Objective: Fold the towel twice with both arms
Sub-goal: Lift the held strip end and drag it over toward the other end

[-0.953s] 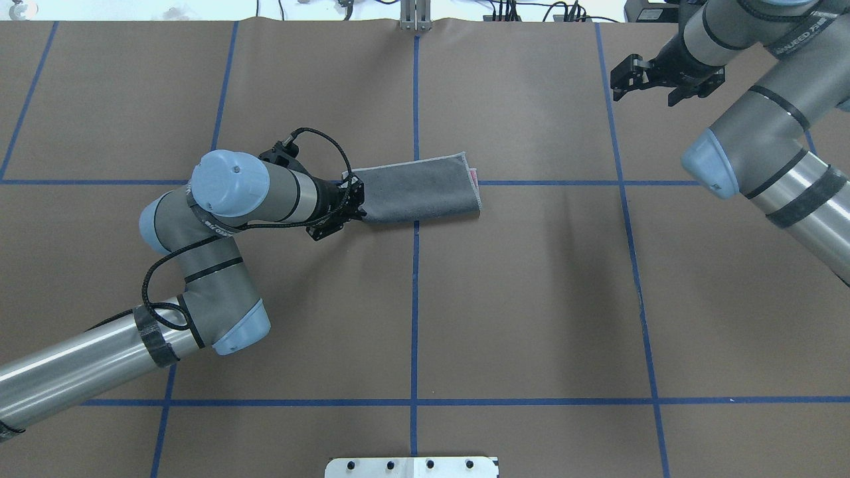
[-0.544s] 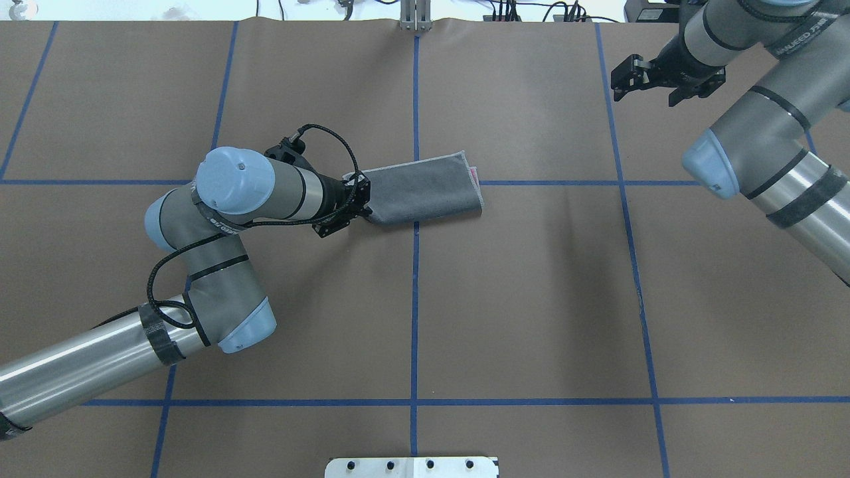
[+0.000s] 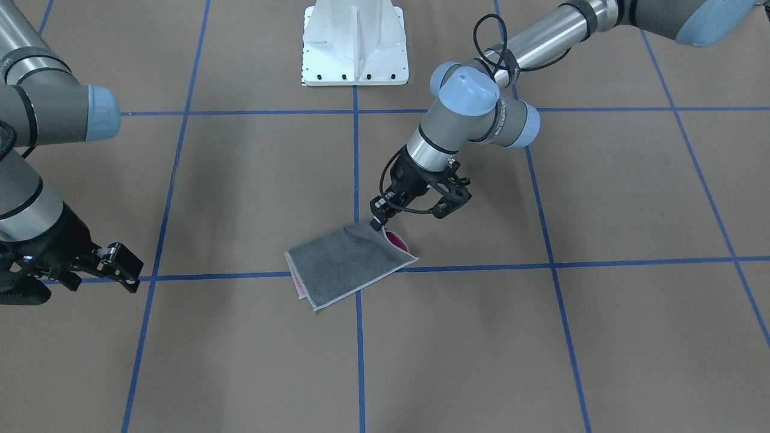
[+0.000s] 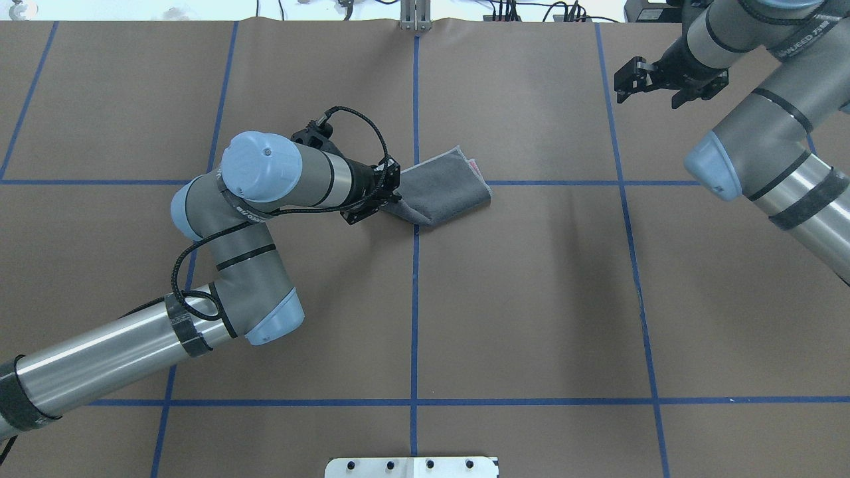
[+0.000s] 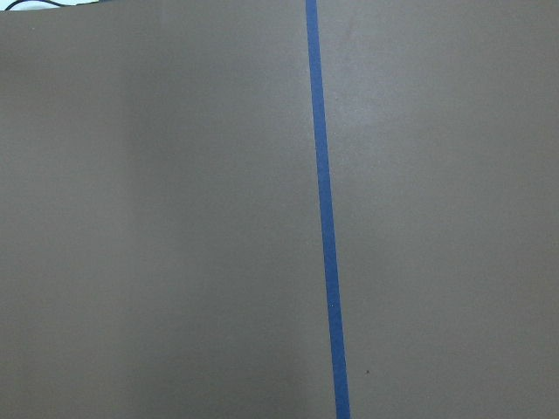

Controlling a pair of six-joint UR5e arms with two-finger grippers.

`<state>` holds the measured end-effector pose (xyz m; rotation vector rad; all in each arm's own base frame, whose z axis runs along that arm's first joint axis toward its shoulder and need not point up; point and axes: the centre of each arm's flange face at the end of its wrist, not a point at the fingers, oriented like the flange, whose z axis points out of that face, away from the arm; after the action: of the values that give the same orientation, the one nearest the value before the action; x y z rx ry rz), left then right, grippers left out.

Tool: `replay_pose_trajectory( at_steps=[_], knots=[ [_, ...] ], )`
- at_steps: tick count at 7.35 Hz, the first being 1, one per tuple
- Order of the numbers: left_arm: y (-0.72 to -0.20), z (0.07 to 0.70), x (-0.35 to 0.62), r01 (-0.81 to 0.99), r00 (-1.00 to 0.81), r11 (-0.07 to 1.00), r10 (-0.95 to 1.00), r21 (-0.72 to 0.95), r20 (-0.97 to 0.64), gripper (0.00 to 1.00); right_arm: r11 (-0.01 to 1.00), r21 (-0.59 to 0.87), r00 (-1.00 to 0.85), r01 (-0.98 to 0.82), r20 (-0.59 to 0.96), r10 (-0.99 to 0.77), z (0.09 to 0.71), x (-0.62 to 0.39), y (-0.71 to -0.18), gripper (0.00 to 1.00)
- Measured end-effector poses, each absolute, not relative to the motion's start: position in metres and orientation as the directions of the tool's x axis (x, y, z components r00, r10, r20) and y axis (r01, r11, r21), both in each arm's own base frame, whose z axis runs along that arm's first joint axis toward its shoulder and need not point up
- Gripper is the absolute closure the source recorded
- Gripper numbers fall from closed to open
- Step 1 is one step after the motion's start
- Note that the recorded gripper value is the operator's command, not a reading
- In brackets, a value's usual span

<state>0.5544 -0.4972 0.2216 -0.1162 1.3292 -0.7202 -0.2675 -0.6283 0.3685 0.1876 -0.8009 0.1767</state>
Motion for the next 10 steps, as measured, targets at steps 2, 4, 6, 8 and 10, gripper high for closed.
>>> replay_pose_trajectory(
  at_steps=[2, 4, 6, 8, 10],
  knots=[
    [-0.499, 0.218, 0.556, 0.416, 0.076, 0.805, -0.495, -0.424, -0.865, 1.0, 0.969, 0.099, 0.683, -0.227, 0.725, 0.087, 0.369, -0.268, -0.628, 0.0],
    [-0.499, 0.234, 0.548, 0.419, 0.114, 0.834, -0.441, -0.359, -0.89, 1.0, 0.969, 0.098, 0.683, -0.228, 0.725, 0.087, 0.369, -0.268, -0.628, 0.0],
    [-0.482, 0.272, 0.523, 0.408, 0.171, 0.868, -0.378, -0.283, -0.91, 1.0, 0.969, 0.1, 0.684, -0.227, 0.725, 0.086, 0.369, -0.268, -0.628, 0.0],
    [-0.459, 0.309, 0.49, 0.388, 0.22, 0.896, -0.319, -0.218, -0.922, 1.0, 0.969, 0.102, 0.683, -0.227, 0.726, 0.084, 0.368, -0.268, -0.628, 0.0],
    [-0.448, 0.312, 0.479, 0.37, 0.226, 0.907, -0.298, -0.201, -0.927, 1.0, 0.968, 0.102, 0.683, -0.227, 0.726, 0.084, 0.367, -0.268, -0.628, 0.0]
  ],
)
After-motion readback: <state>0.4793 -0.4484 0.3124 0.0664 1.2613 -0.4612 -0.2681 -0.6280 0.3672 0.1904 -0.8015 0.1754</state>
